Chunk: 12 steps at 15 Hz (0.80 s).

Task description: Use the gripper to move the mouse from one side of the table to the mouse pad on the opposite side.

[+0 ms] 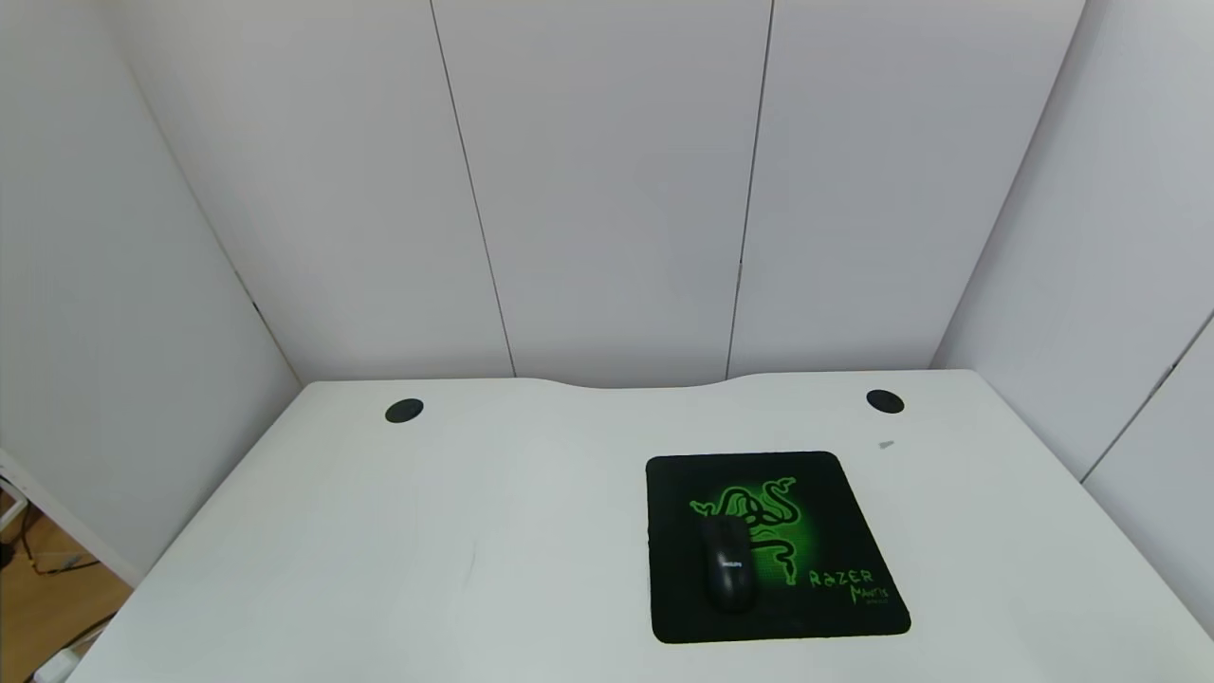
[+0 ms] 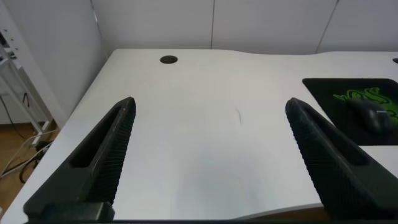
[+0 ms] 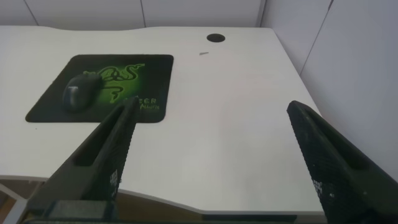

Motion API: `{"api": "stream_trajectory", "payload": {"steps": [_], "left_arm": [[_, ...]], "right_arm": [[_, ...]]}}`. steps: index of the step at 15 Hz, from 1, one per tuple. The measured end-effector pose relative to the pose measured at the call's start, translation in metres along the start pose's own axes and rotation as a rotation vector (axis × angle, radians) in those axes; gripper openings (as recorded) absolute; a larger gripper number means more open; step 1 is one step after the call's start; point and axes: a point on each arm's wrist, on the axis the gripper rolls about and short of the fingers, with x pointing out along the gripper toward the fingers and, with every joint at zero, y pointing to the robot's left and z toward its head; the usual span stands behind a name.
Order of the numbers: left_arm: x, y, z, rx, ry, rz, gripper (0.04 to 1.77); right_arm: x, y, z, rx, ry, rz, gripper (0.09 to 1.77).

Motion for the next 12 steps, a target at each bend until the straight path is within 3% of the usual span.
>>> {"api": "stream_trajectory", "payload": {"steps": [2,12], "left_arm": [[0.0,-0.0001,-0.0094,0.009,0.082,-0.015,1.72],[0.0002,-0.0003,-0.0093,0.008,0.079,-0.026,1.72]], "right_arm": [[0.0,0.0,0.0,0.0,0.0,0.0,1.71],[0.0,0.0,0.0,0.0,0.0,0.0,1.71]]}}
